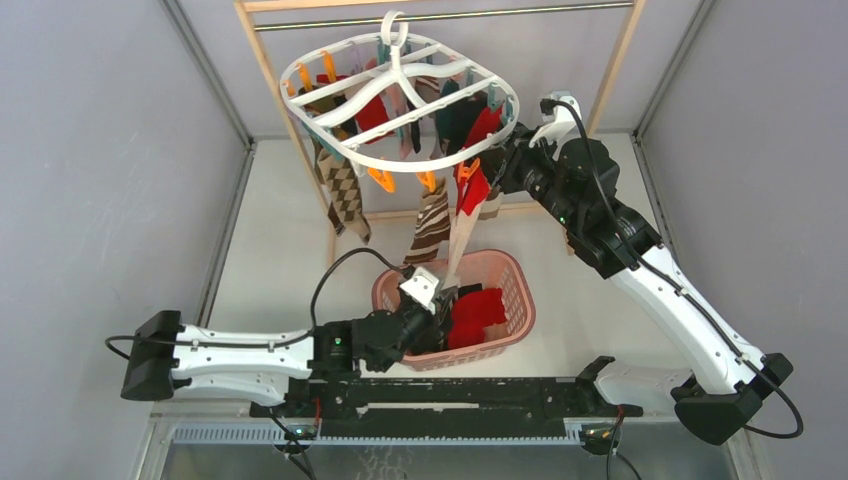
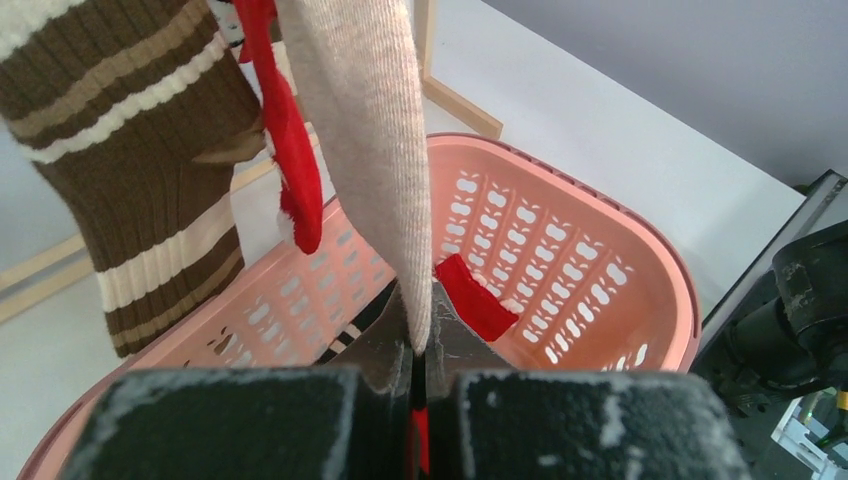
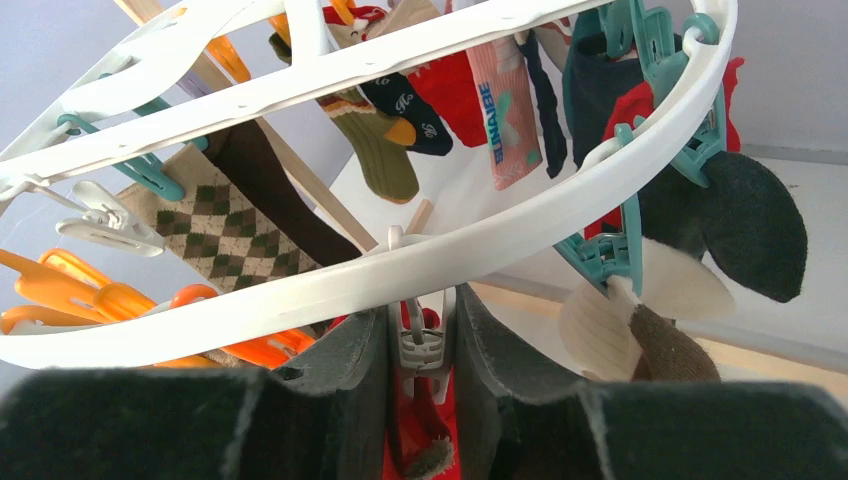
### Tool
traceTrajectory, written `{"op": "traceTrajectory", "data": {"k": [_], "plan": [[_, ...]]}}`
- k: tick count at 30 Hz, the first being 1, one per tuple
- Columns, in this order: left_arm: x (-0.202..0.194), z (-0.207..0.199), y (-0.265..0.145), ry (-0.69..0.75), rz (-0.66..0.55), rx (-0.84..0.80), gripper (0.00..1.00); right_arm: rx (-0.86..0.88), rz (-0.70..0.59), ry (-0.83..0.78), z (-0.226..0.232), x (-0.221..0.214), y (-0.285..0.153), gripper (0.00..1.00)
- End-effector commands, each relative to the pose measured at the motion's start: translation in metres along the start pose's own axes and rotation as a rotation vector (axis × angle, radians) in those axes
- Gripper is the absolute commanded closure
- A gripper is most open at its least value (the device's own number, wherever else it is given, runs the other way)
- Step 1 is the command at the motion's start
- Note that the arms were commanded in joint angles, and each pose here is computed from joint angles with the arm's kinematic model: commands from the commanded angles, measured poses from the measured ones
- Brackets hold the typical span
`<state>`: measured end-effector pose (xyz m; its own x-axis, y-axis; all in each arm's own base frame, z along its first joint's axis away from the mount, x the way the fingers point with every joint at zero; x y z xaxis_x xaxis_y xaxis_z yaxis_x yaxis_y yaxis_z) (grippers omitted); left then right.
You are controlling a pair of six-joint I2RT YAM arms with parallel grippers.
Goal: Remove the socks clipped to the hanger
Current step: Remove the sock from the hanger.
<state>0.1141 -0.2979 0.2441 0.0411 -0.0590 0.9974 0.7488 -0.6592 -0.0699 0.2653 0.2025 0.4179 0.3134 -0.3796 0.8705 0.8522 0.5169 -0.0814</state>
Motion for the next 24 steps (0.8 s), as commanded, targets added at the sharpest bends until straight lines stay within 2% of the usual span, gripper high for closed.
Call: {"op": "traceTrajectory", "data": {"k": [1, 4, 9, 11, 12, 14, 16, 18, 20, 24], "plan": [[-0.007, 0.009, -0.008, -0.043, 0.005, 0.019, 1.00, 0.033, -0.067, 0.011, 0.007, 0.015, -0.001, 0.69], [-0.009, 0.009, -0.008, -0.041, 0.011, 0.021, 1.00, 0.032, -0.069, 0.013, 0.007, 0.015, -0.001, 0.54], [-0.006, 0.009, -0.007, -0.038, 0.006, 0.024, 1.00, 0.024, -0.078, 0.020, 0.007, 0.016, -0.004, 0.49], [-0.004, 0.008, -0.006, -0.035, 0.005, 0.020, 1.00, 0.024, -0.084, 0.019, 0.006, 0.017, -0.004, 0.51], [-0.004, 0.008, -0.006, -0.033, 0.005, 0.020, 1.00, 0.024, -0.088, 0.018, 0.007, 0.017, -0.005, 0.55], [-0.003, 0.007, -0.005, -0.032, 0.005, 0.019, 1.00, 0.026, -0.089, 0.017, 0.007, 0.017, -0.004, 0.70], [-0.005, 0.007, -0.006, -0.032, 0.010, 0.018, 1.00, 0.029, -0.089, 0.018, 0.008, 0.018, -0.005, 0.73], [-0.007, 0.008, -0.006, -0.030, 0.021, 0.027, 1.00, 0.027, -0.083, 0.018, 0.007, 0.017, -0.005, 0.67], [-0.009, 0.008, -0.005, -0.027, 0.039, 0.035, 1.00, 0.030, -0.068, 0.016, 0.007, 0.014, -0.007, 0.53], [-0.013, 0.005, -0.009, -0.048, 0.064, 0.005, 1.00, 0.017, -0.047, 0.012, 0.002, 0.006, -0.018, 0.48]]}}
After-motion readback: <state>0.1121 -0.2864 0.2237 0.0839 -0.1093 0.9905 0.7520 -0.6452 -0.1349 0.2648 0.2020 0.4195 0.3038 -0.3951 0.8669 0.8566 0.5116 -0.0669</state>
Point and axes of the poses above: each gripper's point midway between its finger pads, its own y axis out along the fingers, its own z axis along the line the jaws close on, x = y × z, the point moved 5 cm from there along -y, back along the fingers, and after that the axes turned 6 degrees about y, right-handed, at the moved point
